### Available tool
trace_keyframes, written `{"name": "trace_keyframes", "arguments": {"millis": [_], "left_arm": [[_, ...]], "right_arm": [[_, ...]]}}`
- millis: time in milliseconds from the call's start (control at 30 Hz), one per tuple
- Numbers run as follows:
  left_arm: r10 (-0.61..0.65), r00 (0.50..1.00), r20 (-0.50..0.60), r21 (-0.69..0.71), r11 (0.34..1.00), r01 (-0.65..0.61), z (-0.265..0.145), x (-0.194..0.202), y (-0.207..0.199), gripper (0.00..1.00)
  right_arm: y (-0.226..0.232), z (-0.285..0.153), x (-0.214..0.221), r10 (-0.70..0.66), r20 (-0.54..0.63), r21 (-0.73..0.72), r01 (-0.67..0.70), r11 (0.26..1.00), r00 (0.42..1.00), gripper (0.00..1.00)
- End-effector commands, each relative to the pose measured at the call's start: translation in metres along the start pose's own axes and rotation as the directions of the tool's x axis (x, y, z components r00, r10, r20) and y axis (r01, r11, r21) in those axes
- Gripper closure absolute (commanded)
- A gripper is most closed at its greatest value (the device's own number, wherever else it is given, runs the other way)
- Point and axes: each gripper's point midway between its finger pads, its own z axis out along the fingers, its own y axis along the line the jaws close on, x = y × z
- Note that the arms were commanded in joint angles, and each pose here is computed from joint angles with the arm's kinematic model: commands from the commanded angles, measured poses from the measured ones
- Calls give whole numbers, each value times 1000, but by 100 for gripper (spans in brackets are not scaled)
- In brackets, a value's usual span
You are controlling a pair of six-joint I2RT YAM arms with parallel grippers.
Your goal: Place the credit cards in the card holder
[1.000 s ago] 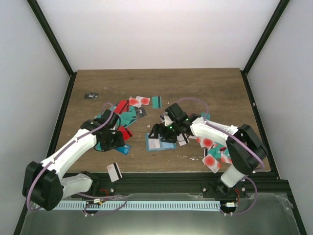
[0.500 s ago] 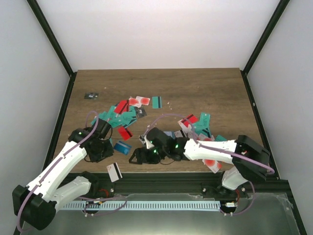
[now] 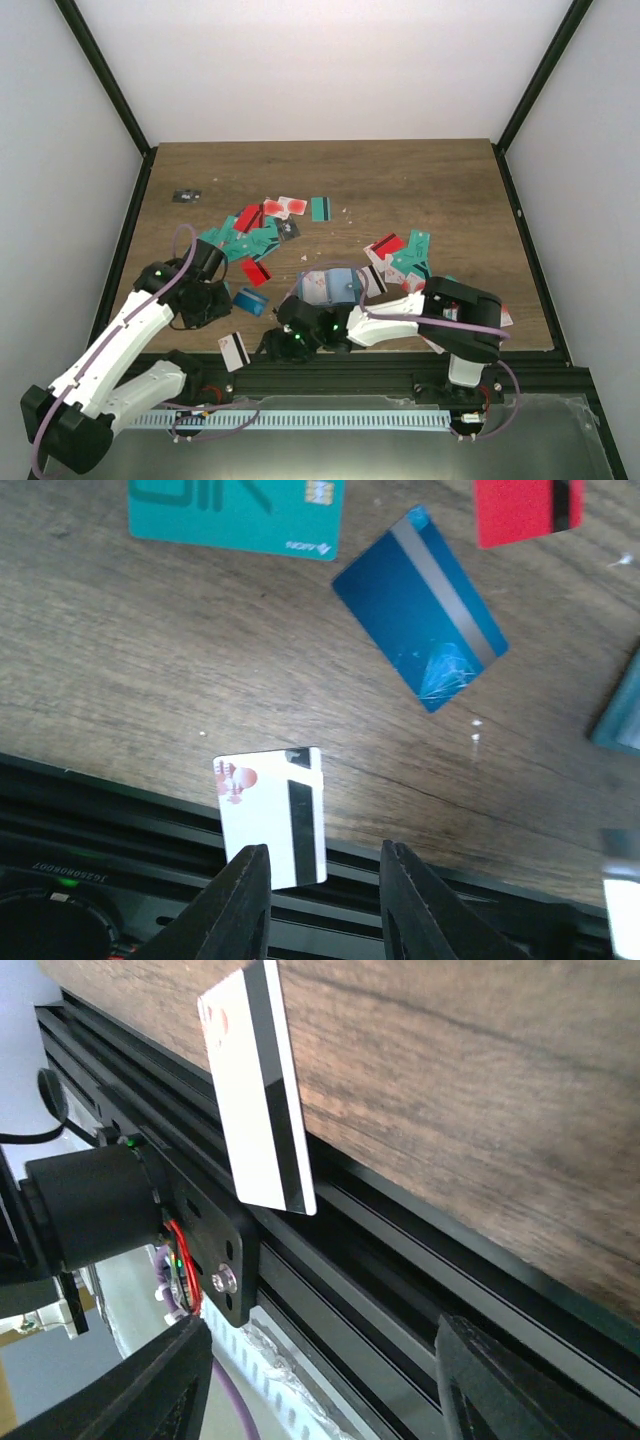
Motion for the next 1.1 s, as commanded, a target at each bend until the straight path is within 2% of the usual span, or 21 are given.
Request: {"name": "trace_keyframes", "arguments": {"millis": [0,133,700,1067], "left_arm": [[33,999,40,109,993,-38,-16,-4,-18,67],[53,998,35,139,989,-58,-17,-1,-21,67],[89,996,30,177,980,-93,-36,7,-22,67],[95,995,31,181,979,-99,-44,9,-20,67]], "right_arm": [[13,14,-3,36,32,-33,-35,999,999,38],[12,27,1,51,13,-22,-51,998,999,43],[11,65,-10,93,11,-29,-92,995,996,46],[1,82,-11,127,0,-17,-127,992,992,61]]}}
